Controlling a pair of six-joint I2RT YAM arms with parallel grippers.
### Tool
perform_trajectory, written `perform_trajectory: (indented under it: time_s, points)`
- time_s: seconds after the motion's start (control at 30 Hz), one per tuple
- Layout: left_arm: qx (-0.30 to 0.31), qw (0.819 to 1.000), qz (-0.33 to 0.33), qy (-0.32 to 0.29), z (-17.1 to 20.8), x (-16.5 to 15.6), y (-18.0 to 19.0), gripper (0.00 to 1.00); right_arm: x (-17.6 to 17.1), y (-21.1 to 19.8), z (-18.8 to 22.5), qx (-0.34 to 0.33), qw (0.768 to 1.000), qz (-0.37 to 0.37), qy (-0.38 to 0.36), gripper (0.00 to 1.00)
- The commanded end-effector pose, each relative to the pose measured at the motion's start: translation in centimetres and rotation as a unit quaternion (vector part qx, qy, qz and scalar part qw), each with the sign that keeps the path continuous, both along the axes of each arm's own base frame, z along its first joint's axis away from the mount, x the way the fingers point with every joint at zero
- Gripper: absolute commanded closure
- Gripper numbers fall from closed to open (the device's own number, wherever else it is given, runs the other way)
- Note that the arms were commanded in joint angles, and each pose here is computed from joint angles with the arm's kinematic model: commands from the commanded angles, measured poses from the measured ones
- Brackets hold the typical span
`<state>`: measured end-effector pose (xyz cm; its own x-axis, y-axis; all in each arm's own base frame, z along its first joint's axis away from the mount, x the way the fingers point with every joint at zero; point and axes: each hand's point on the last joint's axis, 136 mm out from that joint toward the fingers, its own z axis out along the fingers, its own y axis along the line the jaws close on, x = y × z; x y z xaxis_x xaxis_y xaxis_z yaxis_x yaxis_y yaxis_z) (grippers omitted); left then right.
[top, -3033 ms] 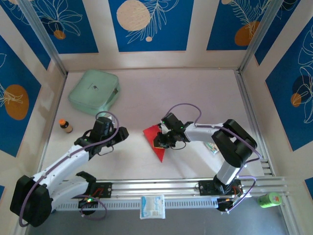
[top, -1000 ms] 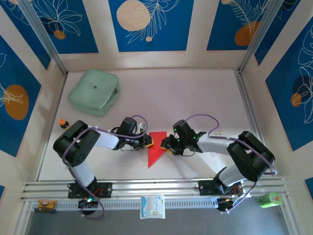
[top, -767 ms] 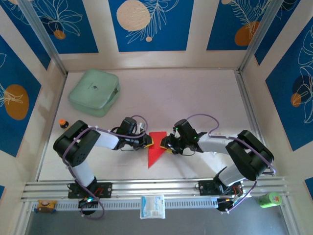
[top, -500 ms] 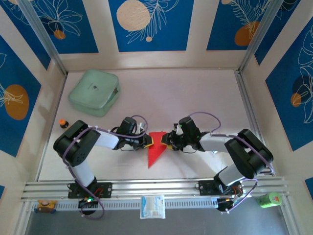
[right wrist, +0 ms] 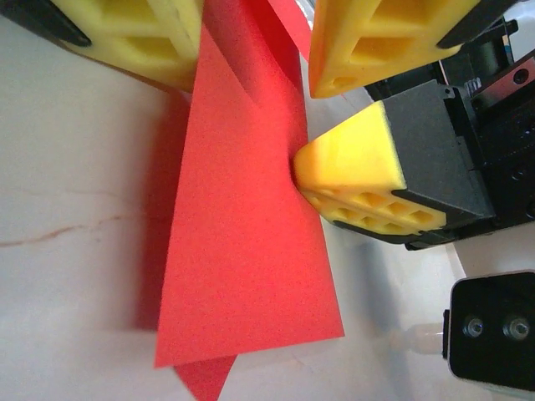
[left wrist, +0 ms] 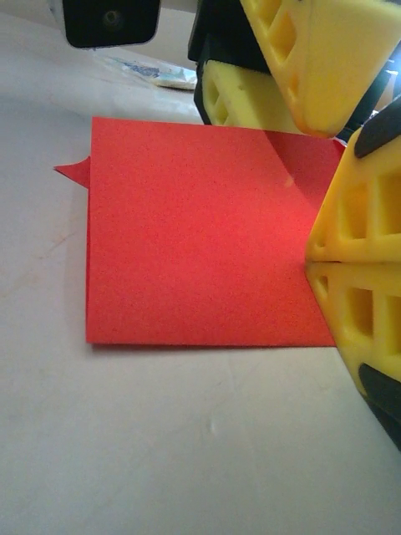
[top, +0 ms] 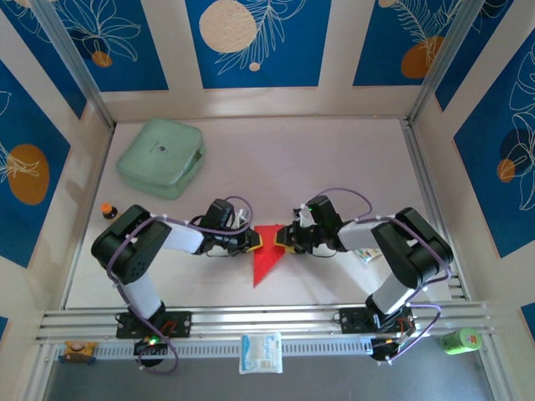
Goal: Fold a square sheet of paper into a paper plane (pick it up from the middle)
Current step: Fold the wing for the fifth time at the center of the table.
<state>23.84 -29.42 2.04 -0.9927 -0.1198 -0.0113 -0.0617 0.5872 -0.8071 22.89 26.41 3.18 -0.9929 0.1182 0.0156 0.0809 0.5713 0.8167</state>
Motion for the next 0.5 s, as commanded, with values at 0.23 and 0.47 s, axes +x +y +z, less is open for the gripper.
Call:
perform_trajectory:
  time_s: [0.23,0.47]
  points:
    - [0.02,1.0,-0.008,0.016,-1.2,-0.5,0.5,0.92,0.5,0.5,0.1,0.019,0.999,0.033,-0.005,0.84]
    - [0.008,1.0,-0.011,0.0,0.6,-0.1,0.2,0.86,0.5,0.1,0.1,0.024,0.999,0.022,0.003,0.96]
